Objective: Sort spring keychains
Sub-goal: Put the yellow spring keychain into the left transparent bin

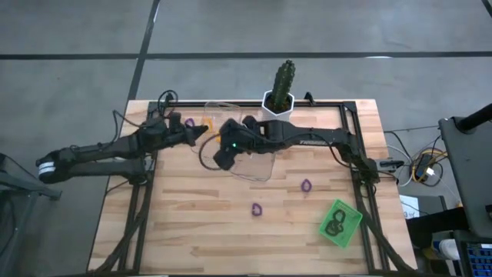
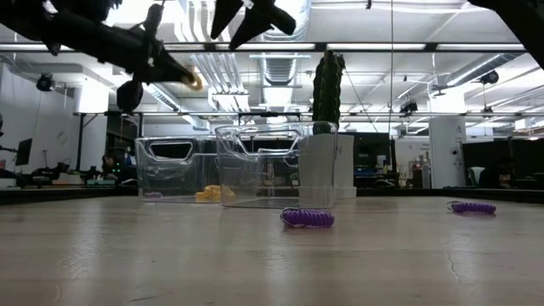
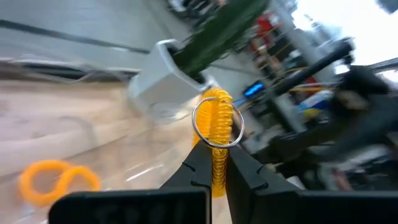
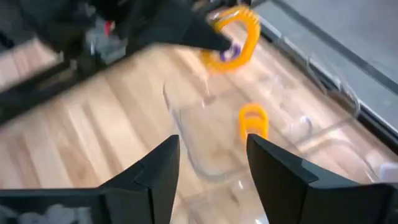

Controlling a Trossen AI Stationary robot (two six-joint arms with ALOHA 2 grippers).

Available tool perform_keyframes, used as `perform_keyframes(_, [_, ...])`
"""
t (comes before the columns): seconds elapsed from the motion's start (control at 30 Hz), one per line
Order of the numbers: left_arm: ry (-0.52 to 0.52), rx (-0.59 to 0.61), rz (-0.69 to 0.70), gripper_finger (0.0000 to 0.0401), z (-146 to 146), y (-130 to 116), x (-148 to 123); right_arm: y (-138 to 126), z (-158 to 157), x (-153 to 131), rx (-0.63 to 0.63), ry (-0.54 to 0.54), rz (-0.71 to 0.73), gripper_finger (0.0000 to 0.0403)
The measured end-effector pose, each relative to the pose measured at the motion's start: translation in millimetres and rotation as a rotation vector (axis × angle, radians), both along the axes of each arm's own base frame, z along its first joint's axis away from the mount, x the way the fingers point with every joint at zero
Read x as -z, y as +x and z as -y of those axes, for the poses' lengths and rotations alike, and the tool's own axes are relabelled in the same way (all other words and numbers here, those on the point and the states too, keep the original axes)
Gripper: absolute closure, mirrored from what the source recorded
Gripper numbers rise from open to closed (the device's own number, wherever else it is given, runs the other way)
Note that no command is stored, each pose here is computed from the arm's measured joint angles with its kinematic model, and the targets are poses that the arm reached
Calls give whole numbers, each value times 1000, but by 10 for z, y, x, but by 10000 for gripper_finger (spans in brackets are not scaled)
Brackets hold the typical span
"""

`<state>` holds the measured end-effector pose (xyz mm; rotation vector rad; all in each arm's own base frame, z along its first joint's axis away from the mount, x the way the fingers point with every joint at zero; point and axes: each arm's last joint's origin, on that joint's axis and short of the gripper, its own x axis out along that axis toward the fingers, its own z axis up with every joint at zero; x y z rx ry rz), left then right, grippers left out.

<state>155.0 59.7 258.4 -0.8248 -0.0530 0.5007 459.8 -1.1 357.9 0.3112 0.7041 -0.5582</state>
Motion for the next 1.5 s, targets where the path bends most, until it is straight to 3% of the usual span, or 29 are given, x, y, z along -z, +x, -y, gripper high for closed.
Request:
perform_keyframes(0.43, [-41,-51,-374,385,-183,398,322,-292,-547,-66,-48,40,-121,226])
perform_keyframes(0.63, [-37,-58,-646,386,-322,640,284,-328,-752,-74,-94,39,-120,225])
perform_keyframes(0.87, [2,-3,-850,386,-514,992,170,-347,-849,-73,-110,41,-119,230])
perform_keyframes(1.03, [-46,11,-993,386,-686,1132,251,-369,-909,-68,-118,44,-127,231])
perform_keyframes(1.27, [-154,74,-1052,382,-889,1178,443,-457,-1010,-31,-96,63,-184,231])
perform_keyframes(1.5, [-184,99,-1111,379,-949,1232,647,-473,-1065,-30,-108,60,-187,228])
